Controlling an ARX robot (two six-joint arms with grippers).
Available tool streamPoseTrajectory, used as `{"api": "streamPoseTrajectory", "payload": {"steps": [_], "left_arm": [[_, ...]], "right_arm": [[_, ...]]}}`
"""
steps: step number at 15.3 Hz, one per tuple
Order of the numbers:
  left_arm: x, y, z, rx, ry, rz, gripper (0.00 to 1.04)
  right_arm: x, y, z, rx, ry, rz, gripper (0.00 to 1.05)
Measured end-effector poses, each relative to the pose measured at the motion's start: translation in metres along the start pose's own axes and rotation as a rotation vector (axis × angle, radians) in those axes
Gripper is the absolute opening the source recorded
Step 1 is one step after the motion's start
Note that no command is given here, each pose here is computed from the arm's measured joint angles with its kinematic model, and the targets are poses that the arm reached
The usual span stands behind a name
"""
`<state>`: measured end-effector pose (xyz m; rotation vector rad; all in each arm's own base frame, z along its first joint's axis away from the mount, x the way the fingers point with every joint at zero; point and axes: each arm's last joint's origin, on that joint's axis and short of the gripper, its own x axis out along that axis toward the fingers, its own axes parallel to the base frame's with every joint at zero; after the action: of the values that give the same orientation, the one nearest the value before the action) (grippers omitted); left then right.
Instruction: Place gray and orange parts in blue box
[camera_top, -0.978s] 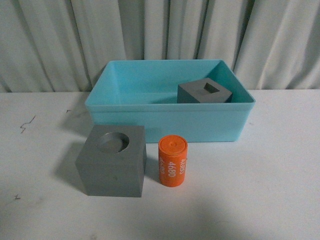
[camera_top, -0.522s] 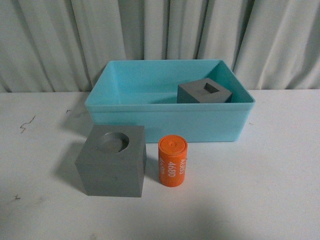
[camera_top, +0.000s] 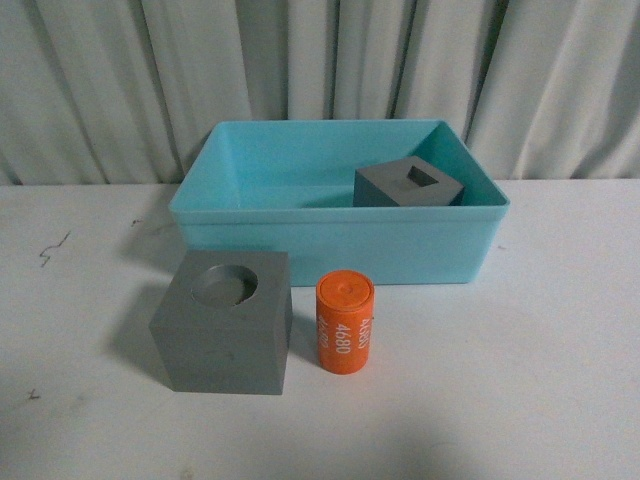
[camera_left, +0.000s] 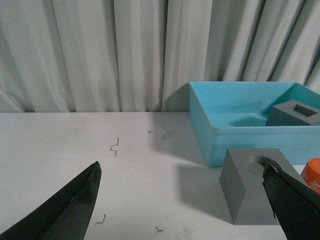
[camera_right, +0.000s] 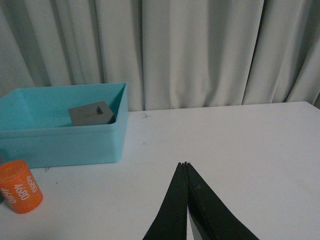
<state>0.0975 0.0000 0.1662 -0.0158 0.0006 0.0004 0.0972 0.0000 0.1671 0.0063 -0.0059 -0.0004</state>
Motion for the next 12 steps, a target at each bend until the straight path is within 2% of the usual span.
{"api": "streamPoseTrajectory", "payload": {"steps": [2, 3, 5, 7, 9, 10, 11, 12], "left_arm": [[0.0, 0.0, 0.0, 0.0, -0.002, 0.0, 0.98], [0.0, 0.0, 0.0, 0.0, -0.001, 0.0, 0.98], [0.0, 0.0, 0.0, 0.0, -0.001, 0.0, 0.98], [0.0, 0.0, 0.0, 0.0, -0.001, 0.0, 0.98], [0.0, 0.0, 0.0, 0.0, -0.001, 0.0, 0.98], [0.003, -0.003, 0.003, -0.064, 0.378, 0.061, 0.98], [0.057, -0.019, 0.035, -0.067, 0.526, 0.033, 0.98], [0.079, -0.028, 0.044, -0.052, 0.515, 0.002, 0.98]], "right_arm": [[0.0, 0.0, 0.0, 0.0, 0.001, 0.0, 0.02], [0.0, 0.0, 0.0, 0.0, 0.0, 0.0, 0.06], [0.0, 0.0, 0.0, 0.0, 0.001, 0.0, 0.28], [0.0, 0.0, 0.0, 0.0, 0.0, 0.0, 0.44], [0.0, 0.0, 0.0, 0.0, 0.0, 0.0, 0.7], [0.0, 0.0, 0.0, 0.0, 0.001, 0.0, 1.0], [0.0, 0.0, 0.0, 0.0, 0.0, -0.001, 0.98], [0.0, 0.0, 0.0, 0.0, 0.001, 0.0, 0.98]]}}
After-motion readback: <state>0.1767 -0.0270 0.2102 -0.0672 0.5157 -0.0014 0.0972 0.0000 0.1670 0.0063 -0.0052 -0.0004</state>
